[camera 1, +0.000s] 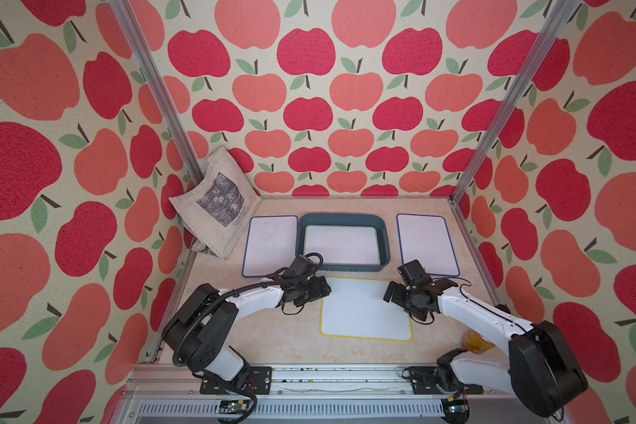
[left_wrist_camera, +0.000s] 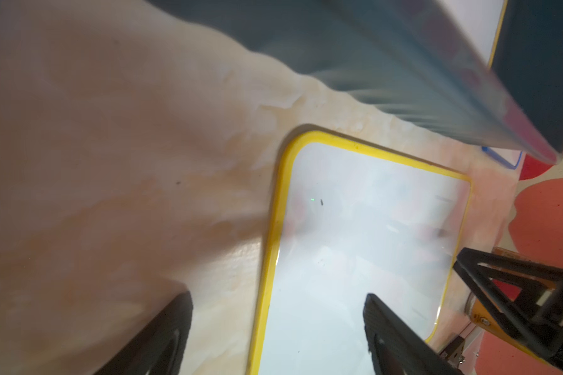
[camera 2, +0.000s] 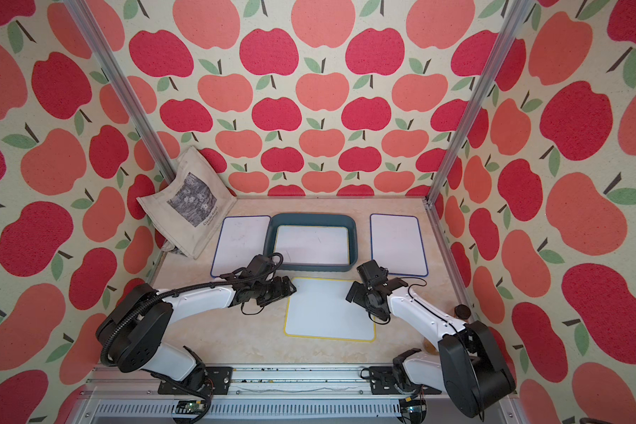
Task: Put the whiteboard into the storage box
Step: Move the whiteboard to the center of the board.
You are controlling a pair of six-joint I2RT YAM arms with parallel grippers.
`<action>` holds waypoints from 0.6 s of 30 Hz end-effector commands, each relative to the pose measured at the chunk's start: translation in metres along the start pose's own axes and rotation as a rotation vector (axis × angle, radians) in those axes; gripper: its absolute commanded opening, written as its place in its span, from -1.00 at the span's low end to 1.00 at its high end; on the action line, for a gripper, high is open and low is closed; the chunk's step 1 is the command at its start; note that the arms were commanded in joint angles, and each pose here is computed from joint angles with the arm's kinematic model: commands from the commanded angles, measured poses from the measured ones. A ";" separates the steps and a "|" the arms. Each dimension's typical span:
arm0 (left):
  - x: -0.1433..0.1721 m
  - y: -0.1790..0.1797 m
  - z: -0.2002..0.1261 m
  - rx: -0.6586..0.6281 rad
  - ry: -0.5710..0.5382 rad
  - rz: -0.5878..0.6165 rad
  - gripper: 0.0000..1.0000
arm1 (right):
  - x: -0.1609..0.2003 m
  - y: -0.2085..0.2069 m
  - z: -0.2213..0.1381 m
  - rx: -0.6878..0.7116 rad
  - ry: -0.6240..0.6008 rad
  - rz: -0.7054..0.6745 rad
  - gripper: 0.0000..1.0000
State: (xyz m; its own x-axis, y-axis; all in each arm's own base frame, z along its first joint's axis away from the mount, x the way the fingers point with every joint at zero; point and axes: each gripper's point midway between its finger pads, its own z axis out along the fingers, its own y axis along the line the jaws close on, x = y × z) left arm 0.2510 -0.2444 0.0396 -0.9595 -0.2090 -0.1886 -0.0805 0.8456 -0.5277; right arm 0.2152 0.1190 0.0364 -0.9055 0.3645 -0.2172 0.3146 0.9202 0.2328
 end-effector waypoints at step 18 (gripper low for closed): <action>0.070 0.006 0.033 -0.109 0.311 0.060 0.70 | 0.034 -0.011 0.018 -0.009 0.135 -0.122 0.99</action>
State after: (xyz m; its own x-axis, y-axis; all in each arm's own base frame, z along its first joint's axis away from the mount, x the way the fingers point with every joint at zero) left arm 0.2289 -0.2923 0.0375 -0.9923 -0.0296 -0.1203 0.0383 0.8502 -0.5251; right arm 0.2016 0.1145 0.0231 -0.9481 0.2617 -0.1806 0.2311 0.9572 0.1740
